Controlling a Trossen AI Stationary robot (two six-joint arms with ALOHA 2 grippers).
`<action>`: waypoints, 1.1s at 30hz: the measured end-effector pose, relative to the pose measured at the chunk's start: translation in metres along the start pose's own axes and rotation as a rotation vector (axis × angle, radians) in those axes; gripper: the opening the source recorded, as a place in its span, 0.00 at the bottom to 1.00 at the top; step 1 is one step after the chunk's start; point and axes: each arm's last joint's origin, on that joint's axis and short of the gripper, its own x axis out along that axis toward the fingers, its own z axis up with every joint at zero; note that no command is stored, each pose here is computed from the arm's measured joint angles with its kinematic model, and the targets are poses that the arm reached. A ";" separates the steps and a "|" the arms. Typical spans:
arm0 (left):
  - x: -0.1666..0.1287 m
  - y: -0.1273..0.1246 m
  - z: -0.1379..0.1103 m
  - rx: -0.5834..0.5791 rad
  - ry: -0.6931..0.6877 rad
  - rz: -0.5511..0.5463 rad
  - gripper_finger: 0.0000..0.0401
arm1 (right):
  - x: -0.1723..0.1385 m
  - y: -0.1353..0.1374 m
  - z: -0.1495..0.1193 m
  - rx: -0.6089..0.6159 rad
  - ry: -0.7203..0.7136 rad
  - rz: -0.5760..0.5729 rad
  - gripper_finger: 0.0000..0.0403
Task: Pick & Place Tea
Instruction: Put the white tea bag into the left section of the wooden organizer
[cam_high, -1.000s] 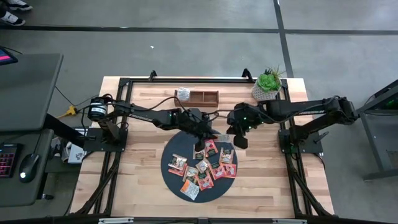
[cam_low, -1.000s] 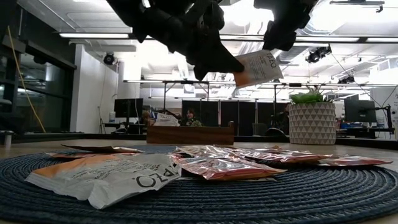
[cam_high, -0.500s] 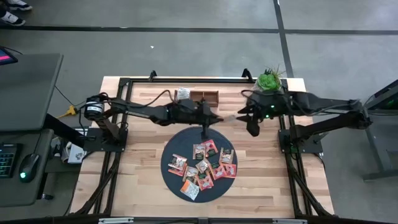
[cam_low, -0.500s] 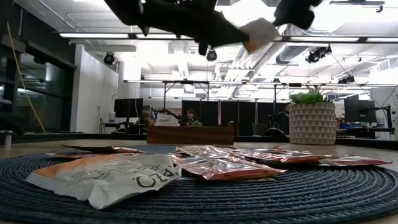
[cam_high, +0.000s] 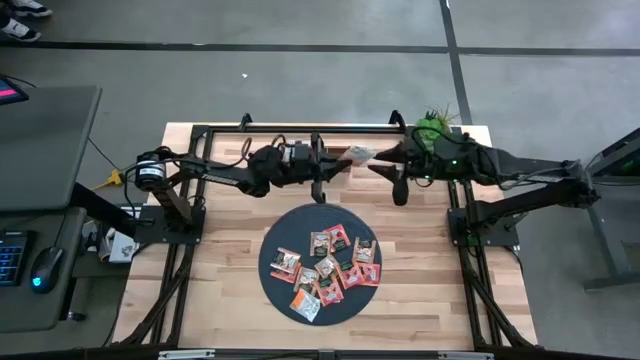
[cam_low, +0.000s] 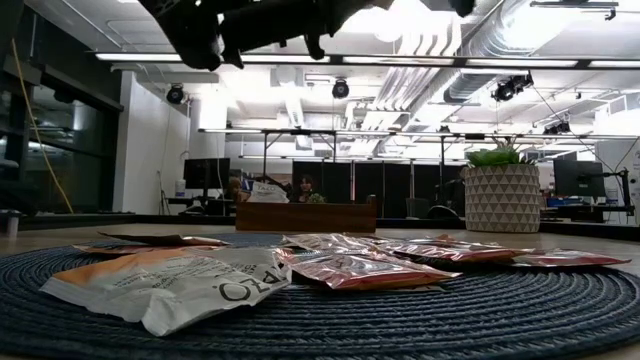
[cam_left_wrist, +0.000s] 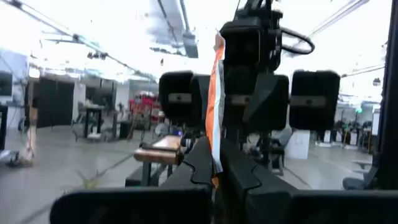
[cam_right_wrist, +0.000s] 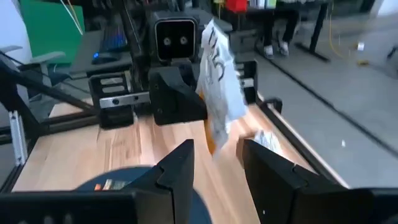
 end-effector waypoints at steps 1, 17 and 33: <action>0.000 0.001 0.002 0.001 -0.012 0.000 0.00 | 0.004 0.000 0.001 -0.006 -0.013 -0.003 0.33; 0.000 0.001 0.005 -0.004 -0.041 -0.002 0.00 | 0.019 -0.003 0.015 0.009 -0.158 0.070 0.33; 0.000 0.001 0.002 -0.021 -0.018 0.000 0.00 | 0.018 -0.005 0.008 0.006 -0.090 0.036 0.01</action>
